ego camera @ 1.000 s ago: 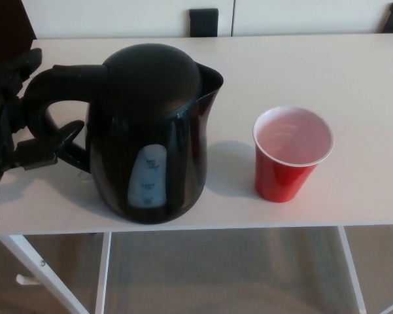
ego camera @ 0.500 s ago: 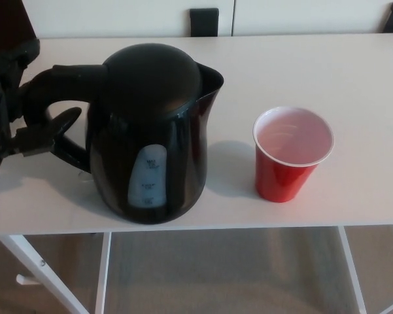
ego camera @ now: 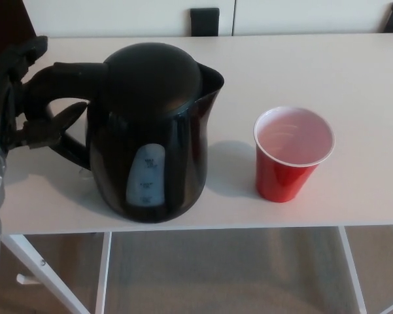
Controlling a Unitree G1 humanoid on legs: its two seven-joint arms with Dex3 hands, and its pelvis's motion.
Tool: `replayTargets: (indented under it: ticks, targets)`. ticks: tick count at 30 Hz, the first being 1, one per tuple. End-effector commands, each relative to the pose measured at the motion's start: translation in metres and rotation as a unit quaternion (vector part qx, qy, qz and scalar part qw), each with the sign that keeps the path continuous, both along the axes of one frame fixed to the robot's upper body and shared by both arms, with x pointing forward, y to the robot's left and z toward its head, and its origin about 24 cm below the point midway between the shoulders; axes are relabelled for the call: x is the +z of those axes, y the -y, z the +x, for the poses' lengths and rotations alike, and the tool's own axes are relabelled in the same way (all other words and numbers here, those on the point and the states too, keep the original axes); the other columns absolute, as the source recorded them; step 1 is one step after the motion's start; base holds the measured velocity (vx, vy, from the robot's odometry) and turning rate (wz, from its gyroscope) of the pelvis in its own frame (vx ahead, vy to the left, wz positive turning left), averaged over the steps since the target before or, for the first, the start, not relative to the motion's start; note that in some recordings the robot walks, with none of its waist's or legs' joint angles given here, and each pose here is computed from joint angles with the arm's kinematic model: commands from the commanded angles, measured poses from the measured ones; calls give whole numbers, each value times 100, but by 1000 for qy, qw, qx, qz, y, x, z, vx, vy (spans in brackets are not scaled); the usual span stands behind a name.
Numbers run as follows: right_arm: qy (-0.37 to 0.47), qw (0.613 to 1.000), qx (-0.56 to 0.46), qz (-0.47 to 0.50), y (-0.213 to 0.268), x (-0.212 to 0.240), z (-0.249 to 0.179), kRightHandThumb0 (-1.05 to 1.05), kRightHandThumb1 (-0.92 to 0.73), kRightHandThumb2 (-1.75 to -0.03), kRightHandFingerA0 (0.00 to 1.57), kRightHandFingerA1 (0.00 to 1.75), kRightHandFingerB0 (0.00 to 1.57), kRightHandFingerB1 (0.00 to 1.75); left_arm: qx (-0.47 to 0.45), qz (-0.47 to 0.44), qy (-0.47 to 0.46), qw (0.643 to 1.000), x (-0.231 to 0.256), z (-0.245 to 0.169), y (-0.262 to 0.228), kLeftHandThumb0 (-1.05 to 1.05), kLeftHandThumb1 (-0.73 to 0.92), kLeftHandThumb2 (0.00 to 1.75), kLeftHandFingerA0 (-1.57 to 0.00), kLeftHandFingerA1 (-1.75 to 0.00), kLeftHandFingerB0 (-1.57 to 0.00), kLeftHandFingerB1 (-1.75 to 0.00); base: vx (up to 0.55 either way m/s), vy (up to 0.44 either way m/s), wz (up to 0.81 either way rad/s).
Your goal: The robot walk towards a table in front and uses its left hand to pick up the pot from the base and pour water to the cup on the right hand side
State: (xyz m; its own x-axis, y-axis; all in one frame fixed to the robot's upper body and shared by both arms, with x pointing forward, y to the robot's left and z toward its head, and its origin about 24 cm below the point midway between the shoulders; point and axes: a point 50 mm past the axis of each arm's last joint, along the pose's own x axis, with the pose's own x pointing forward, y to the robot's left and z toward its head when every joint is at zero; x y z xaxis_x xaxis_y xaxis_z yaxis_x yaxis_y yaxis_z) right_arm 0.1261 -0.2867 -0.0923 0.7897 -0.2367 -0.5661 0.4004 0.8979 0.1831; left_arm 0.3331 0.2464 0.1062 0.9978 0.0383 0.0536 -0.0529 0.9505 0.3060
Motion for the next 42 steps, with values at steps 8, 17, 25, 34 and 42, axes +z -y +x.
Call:
replayTargets:
  ticks: [8,17,25,34,42]
  targets:
    - [5,1000,-6,-8,1,4,11,-4,-55,-95,27,55,15,48,-11,-8,-24,1000,26,35,17,-24,63,57,-76,-175,-61,-168,0,0,0]
    - [10,1000,4,-21,2,10,19,-7,-77,-62,38,41,29,37,-24,-59,-16,998,28,37,28,-17,65,54,-72,-175,-58,-175,0,0,0]
    - [15,1000,10,-26,2,13,23,-7,-78,-62,37,41,30,37,-20,-93,-2,995,37,38,34,-16,64,53,-68,-175,-54,-175,0,0,0]
    - [12,1000,7,-24,1,12,27,-7,-77,-62,39,42,32,38,-38,-99,46,993,68,43,51,-18,62,53,-71,-175,-55,-175,0,0,0]
    - [9,999,18,-34,-1,12,26,-7,-76,-62,39,42,32,37,-53,-46,85,994,96,45,68,-26,58,53,-74,-175,-55,-175,0,0,0]
